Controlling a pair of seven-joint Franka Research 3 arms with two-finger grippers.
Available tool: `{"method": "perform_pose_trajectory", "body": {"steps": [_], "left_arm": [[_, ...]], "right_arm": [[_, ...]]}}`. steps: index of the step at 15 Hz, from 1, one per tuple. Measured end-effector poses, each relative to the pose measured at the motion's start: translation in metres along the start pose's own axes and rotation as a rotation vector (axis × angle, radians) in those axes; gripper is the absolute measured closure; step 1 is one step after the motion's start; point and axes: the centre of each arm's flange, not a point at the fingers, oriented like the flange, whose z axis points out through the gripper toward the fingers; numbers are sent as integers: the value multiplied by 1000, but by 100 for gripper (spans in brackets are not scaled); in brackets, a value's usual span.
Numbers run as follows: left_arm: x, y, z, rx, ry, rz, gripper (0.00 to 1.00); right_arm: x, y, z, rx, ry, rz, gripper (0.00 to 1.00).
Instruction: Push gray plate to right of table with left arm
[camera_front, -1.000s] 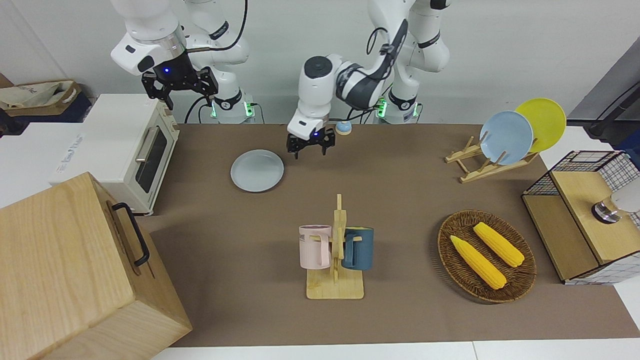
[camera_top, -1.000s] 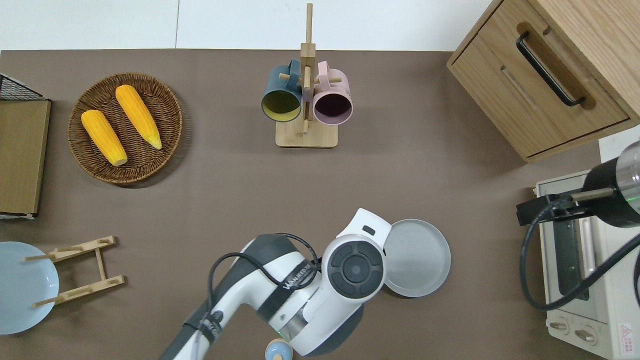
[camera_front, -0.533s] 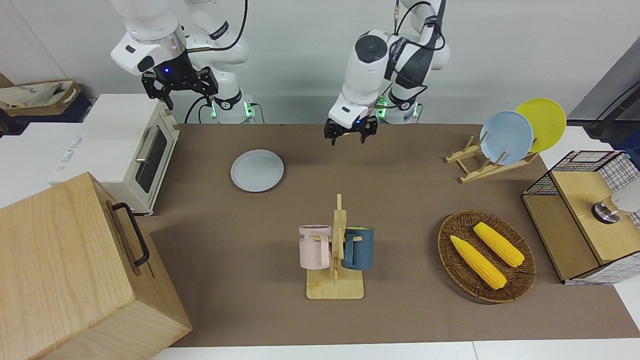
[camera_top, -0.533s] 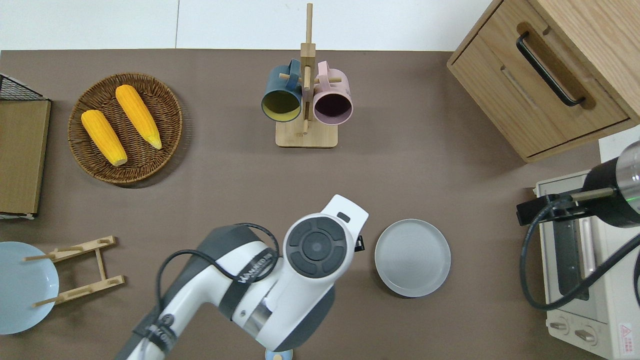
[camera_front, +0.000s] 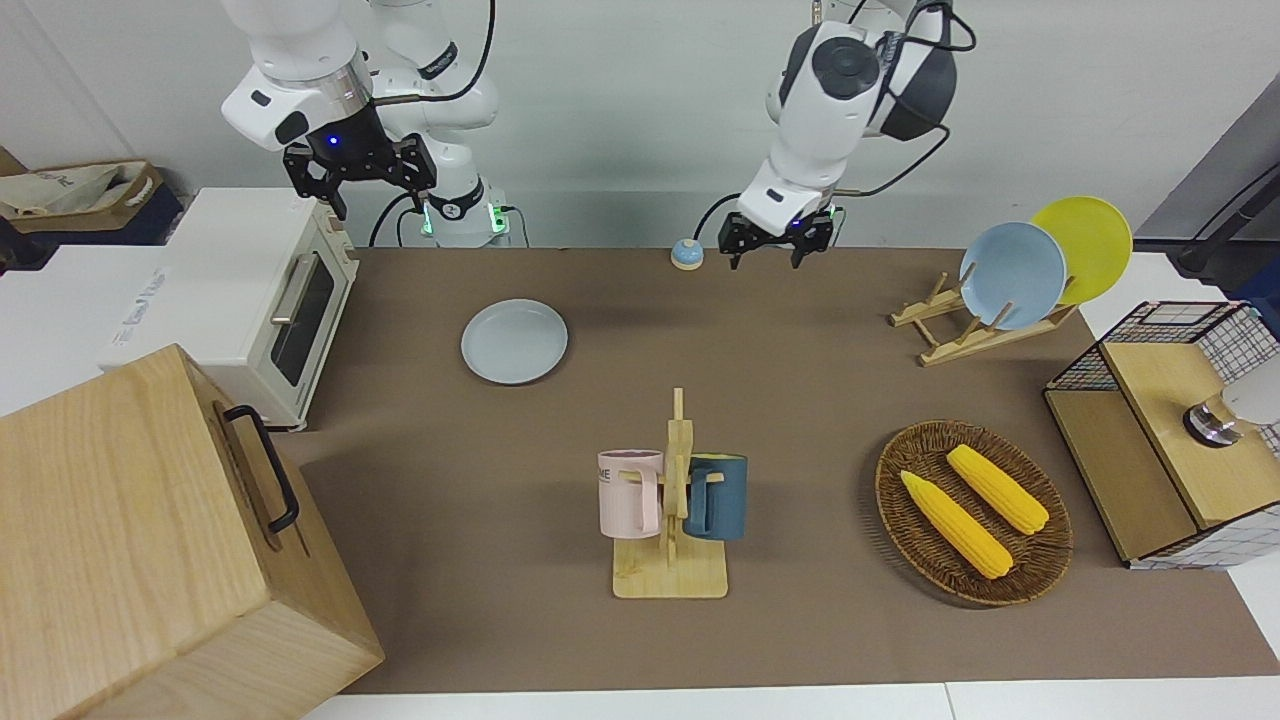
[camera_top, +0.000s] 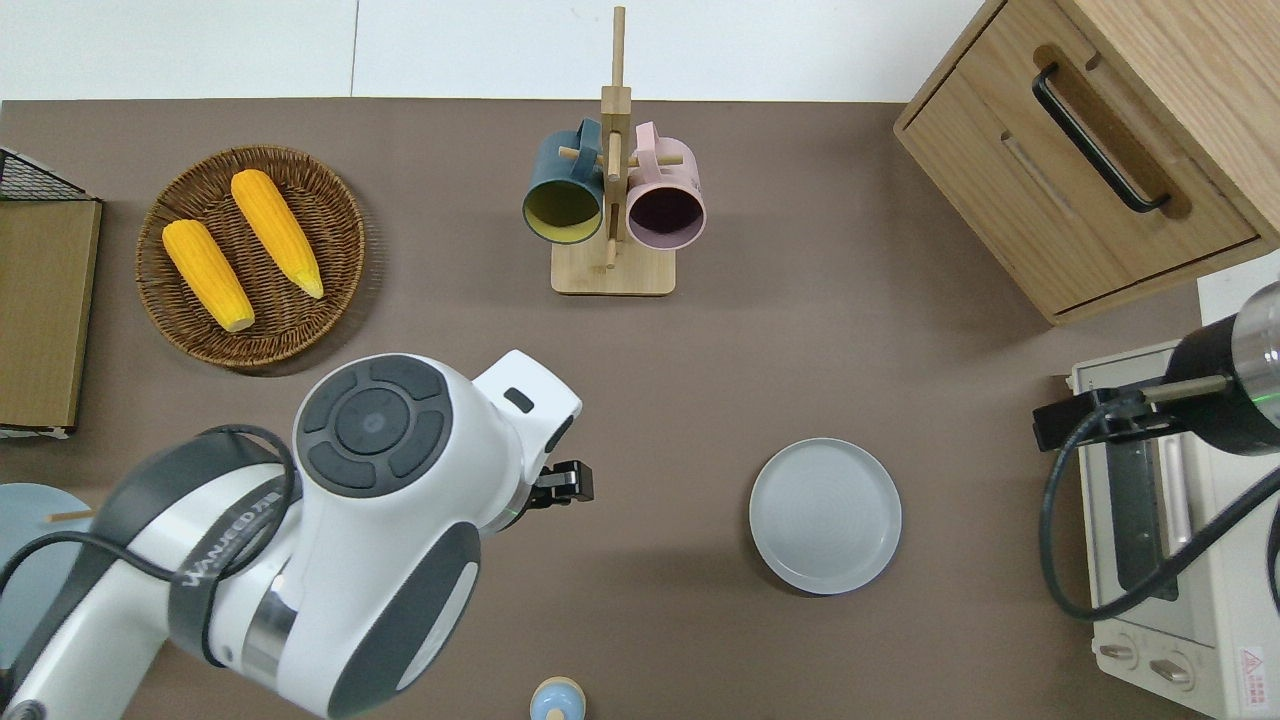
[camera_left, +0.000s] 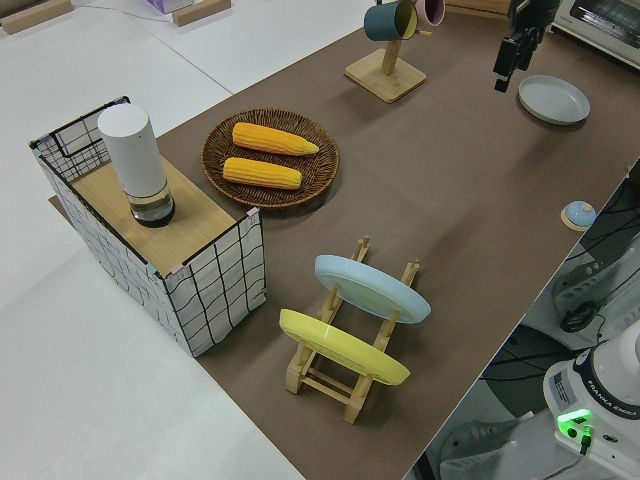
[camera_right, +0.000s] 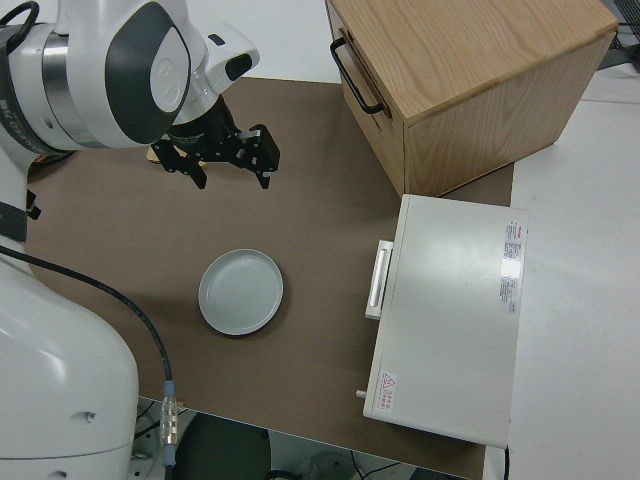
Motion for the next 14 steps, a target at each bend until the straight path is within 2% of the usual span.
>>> {"method": "perform_pose_trajectory", "body": {"steps": [7, 14], "left_arm": [[3, -86, -26, 32, -10, 83, 1], [5, -159, -60, 31, 43, 118, 0]], "right_arm": [[0, 0, 0, 0, 0, 0, 1], [0, 0, 0, 0, 0, 0, 1]]}}
